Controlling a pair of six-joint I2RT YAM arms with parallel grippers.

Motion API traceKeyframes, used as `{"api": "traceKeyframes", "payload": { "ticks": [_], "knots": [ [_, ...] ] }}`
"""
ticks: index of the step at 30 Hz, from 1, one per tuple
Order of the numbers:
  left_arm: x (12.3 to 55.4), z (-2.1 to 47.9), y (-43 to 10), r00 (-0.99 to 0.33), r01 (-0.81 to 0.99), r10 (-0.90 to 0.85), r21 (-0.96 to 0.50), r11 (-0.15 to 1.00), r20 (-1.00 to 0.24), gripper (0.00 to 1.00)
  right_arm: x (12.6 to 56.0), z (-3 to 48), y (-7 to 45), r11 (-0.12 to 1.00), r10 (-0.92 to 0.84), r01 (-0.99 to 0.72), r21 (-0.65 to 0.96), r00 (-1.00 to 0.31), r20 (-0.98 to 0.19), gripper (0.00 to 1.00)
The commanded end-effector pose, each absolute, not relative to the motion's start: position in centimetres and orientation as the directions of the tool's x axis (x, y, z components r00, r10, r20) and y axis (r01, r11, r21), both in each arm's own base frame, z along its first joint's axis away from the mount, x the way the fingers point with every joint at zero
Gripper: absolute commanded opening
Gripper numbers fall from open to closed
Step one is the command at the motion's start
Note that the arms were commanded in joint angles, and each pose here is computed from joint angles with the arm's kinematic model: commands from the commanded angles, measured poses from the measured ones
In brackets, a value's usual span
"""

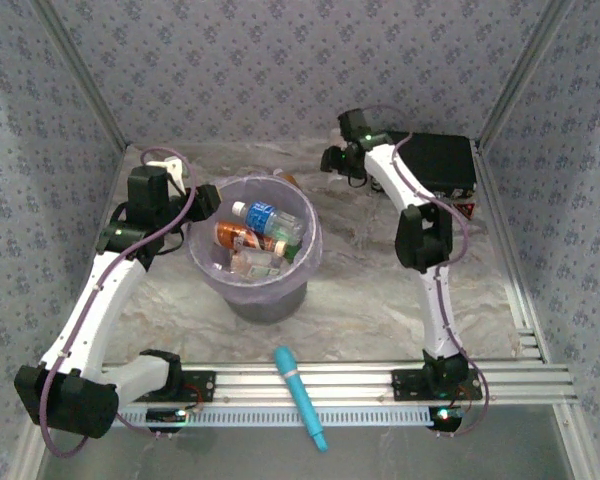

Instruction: Put the plastic bottles in the bin

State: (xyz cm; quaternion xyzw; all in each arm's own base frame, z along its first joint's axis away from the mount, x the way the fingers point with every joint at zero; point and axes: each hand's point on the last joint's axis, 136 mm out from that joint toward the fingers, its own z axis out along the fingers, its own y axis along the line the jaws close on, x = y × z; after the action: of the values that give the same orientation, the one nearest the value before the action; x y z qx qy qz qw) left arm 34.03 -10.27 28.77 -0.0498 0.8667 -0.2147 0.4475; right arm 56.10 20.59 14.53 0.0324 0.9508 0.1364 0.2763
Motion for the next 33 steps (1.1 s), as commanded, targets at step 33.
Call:
{"api": "traceKeyframes", "payload": {
  "ticks": [33],
  "knots": [
    [34.5,29.7,-10.3,-0.568,0.11,-0.3,-0.432,0.895,-0.767,0.52,22.7,34.2,36.2,0.434,-0.634,-0.891,0.132,-0.406,-0.658,0.55]
  ]
}}
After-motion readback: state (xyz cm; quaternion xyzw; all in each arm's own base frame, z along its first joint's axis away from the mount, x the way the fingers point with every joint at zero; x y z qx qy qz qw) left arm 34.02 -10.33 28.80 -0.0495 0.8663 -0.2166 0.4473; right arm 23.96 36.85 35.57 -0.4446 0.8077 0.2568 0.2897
